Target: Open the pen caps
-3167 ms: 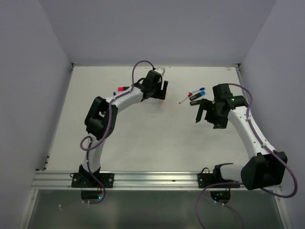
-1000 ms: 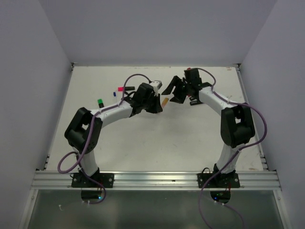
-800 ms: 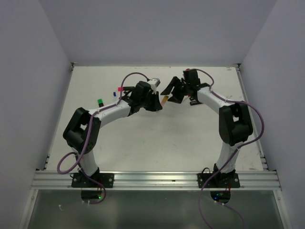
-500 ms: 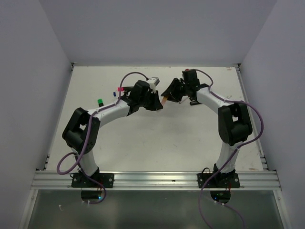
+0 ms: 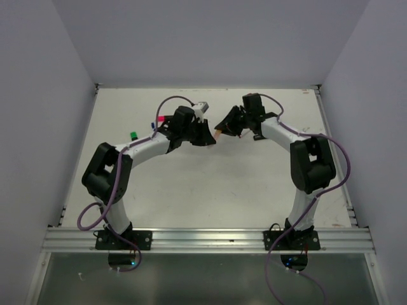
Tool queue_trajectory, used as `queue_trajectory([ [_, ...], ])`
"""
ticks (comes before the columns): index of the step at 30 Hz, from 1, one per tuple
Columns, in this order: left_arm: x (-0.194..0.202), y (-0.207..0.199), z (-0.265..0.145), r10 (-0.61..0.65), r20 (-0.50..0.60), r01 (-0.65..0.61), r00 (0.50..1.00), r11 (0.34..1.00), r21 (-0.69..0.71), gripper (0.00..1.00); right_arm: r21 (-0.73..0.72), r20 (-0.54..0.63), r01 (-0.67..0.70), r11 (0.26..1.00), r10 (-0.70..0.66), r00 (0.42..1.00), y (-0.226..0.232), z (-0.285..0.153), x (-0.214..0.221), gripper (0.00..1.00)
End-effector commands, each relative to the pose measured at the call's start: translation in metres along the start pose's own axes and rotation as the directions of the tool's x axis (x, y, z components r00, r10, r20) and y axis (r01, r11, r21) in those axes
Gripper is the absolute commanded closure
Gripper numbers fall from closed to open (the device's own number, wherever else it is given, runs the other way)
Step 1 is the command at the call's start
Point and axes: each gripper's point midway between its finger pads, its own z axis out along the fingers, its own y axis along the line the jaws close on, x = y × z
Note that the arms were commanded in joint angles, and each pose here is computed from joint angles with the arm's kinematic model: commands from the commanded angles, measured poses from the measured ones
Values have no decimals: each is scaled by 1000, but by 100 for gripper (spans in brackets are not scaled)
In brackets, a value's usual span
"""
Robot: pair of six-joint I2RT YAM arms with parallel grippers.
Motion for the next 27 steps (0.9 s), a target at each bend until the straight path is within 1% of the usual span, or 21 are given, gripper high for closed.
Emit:
queue_trajectory([
  [1,1,-11,-6,-7,9,6,1000,996,86,100,46,56,-40,998,38,998,-3,1,-13,100],
  [3,16,-14,-12,2,-15,0,1000,992,127,100,34,73,-86,996,84,994,-4,4,-25,100],
  [4,20,-16,-14,5,-21,-2,1000,990,142,100,-35,102,-57,998,61,993,8,6,-36,100],
  [6,26,-22,-22,20,-31,-14,999,984,176,100,-133,90,100,986,-89,992,28,10,-40,100],
  [7,32,-21,-24,22,-43,-14,999,983,185,100,-242,91,193,951,-176,980,50,7,-41,100],
  [8,34,-23,-27,19,-47,-9,999,979,206,100,-316,82,230,920,-215,973,58,7,-34,100],
  [10,33,-25,-36,11,-17,-7,1000,969,245,100,-479,19,247,842,-272,962,82,-1,-17,100],
  [11,32,-29,-40,-6,-17,11,1000,961,275,100,-508,-7,221,833,-260,965,85,-2,-13,100],
  [12,27,-26,-43,-14,7,11,1000,956,292,100,-573,17,246,782,-289,957,98,-10,-13,100],
  [16,30,-24,-49,-64,16,55,998,935,350,100,-642,-25,168,748,-240,971,102,-16,-5,100],
  [17,29,-20,-48,-72,23,60,997,941,334,100,-601,12,167,781,-200,980,103,-16,-14,100],
  [18,33,-12,-46,-83,3,78,997,954,291,100,-530,85,253,809,-247,965,95,-11,-20,100],
  [19,33,-6,-44,-78,6,74,997,967,245,100,-311,23,191,931,-194,981,54,3,-14,100],
  [20,22,4,-43,-56,54,47,997,986,161,100,-188,156,307,933,-280,947,62,-1,-31,100],
  [21,26,14,-43,-68,36,64,997,994,90,100,34,100,256,966,-258,961,23,-2,-22,100],
  [22,27,19,-42,-58,33,57,998,998,38,100,96,118,261,960,-272,955,21,-4,-25,100],
  [23,19,37,-43,-35,75,41,997,996,-84,100,164,160,260,952,-285,945,24,-5,-32,100],
  [24,17,35,-45,-13,76,22,997,991,-129,100,291,101,232,928,-271,957,2,-11,-19,100],
  [25,23,38,-46,-1,55,11,998,984,-179,100,300,97,244,922,-284,954,8,-12,-17,100],
  [26,17,48,-50,26,84,-3,996,965,-263,100,282,88,265,922,-300,950,19,-10,-10,100],
  [27,22,44,-50,45,68,-23,997,954,-297,100,372,74,255,892,-302,950,4,-14,-6,100],
])
